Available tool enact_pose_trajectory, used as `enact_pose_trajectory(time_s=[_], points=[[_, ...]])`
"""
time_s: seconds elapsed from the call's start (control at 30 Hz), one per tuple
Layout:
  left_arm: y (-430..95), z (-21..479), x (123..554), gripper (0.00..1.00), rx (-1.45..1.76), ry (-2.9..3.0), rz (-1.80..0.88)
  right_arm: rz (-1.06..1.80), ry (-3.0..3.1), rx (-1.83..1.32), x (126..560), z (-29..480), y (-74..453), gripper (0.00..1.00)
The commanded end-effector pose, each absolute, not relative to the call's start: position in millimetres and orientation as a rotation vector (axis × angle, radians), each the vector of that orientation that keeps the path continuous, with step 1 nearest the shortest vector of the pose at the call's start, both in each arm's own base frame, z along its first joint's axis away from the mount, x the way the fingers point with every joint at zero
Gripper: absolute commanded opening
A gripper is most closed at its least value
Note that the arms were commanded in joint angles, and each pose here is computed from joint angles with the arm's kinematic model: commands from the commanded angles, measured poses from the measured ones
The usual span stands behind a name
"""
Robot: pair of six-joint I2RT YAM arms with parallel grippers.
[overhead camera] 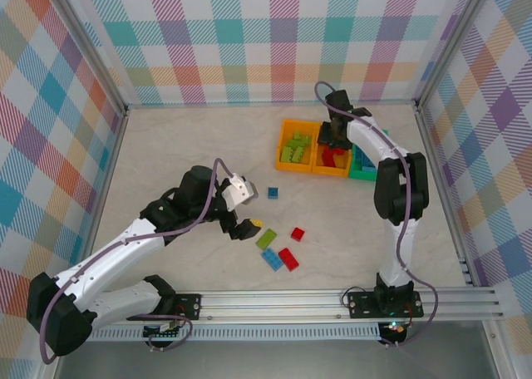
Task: Sort the legos into containers by color
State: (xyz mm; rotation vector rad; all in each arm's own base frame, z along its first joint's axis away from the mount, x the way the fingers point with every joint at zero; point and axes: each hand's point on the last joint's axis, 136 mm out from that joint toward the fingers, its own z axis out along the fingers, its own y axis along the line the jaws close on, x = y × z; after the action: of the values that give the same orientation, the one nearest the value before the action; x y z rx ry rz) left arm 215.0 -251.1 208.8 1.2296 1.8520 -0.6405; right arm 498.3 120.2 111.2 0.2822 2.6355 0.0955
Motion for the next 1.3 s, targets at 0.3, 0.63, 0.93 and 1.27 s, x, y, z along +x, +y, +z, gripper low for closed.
enact_pose_trajectory(time_s=[0.3,0.63,0.93,1.27], points=[[-252.7,211.3,233.6,1.0,1.093,1.934,-0.682,0.394,2.608,0.213,351.0,178.6,148.5,0.61],[-260.3,203.9,158.8,1.0,1.613,1.555,-0.872,0.245,2.87,-0.052,202.5,104.4,203.9,0.65],[-244.7,185.7,136.0,1.0,1.783,1.372,-0.773,0.206,2.964,0.321,204.1,61.9,239.3,0.75],[-244.9,180.8,133.7,1.0,1.804,1.404,-0.808,0.14,2.958,0.535,210.8,19.6,243.4,0.54]])
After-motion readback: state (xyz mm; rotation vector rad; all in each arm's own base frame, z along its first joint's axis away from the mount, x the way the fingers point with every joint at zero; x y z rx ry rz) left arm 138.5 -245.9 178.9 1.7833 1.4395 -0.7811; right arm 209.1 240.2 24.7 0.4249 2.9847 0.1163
